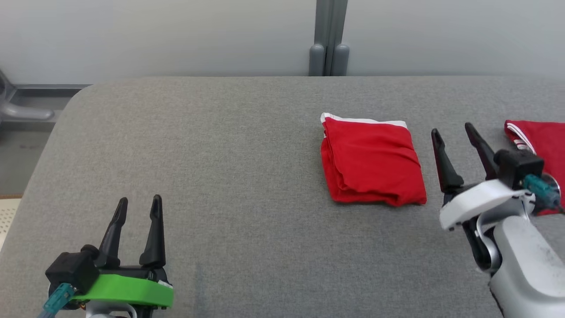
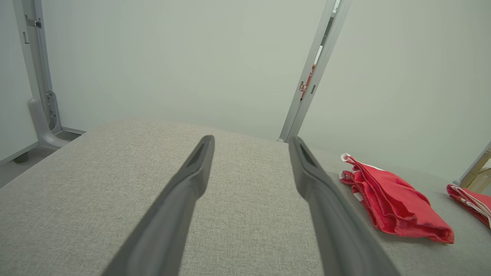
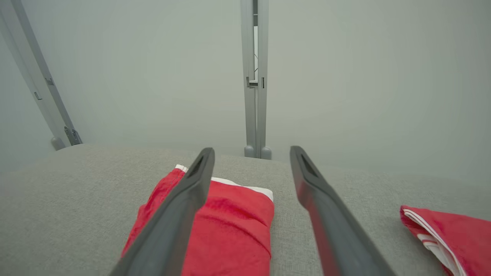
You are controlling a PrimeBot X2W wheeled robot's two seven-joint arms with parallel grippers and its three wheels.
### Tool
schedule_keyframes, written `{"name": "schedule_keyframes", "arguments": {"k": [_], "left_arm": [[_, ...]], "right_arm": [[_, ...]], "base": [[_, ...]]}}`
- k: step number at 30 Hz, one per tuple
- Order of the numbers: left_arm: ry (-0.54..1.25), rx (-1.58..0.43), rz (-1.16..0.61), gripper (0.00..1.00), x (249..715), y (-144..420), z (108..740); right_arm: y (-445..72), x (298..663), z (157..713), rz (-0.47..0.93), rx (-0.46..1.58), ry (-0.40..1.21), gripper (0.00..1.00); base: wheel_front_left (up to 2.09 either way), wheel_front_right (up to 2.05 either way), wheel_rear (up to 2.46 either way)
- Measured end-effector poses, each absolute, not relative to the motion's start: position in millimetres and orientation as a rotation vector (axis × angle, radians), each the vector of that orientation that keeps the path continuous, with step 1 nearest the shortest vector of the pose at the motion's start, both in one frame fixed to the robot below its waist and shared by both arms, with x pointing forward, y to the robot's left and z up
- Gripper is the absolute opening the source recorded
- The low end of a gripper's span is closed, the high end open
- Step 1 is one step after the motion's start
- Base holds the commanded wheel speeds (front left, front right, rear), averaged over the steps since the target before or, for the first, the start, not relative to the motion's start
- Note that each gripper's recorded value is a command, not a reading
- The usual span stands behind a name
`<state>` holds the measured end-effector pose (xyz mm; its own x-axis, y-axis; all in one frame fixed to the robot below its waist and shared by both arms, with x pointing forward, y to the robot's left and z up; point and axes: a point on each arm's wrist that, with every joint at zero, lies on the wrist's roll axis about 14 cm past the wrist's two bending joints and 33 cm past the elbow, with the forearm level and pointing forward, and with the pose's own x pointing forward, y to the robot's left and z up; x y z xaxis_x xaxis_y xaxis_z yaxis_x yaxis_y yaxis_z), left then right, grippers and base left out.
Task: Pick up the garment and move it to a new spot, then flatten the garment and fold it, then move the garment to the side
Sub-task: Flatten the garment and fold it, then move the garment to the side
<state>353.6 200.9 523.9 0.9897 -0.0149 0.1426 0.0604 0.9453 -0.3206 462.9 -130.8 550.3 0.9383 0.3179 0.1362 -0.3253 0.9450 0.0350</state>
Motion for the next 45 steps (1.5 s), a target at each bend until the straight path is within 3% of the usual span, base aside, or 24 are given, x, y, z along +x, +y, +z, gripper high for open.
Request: {"name": "schedule_keyframes", "arguments": {"k": [9,18,45], "left_arm": [[-0.146,-0.274,-0.083,1.0,358.9,190.9,528.1],[-0.098,-0.233,-0.1,1.0,363.7,185.3,514.5],[-0.092,-0.244,-0.05,1.0,347.7,194.9,508.4]], "right_arm": [[-158.6,413.8,548.5,0.219,0.008,-0.171,1.0],[-167.1,393.5,542.9,0.19,-0.045,-0.151,1.0],[-164.0,388.4,534.7,0.199,-0.046,-0.12,1.0]], "base": [[0.0,0.0,0.0],[0.0,0.0,0.0],[0.0,0.0,0.0]]}}
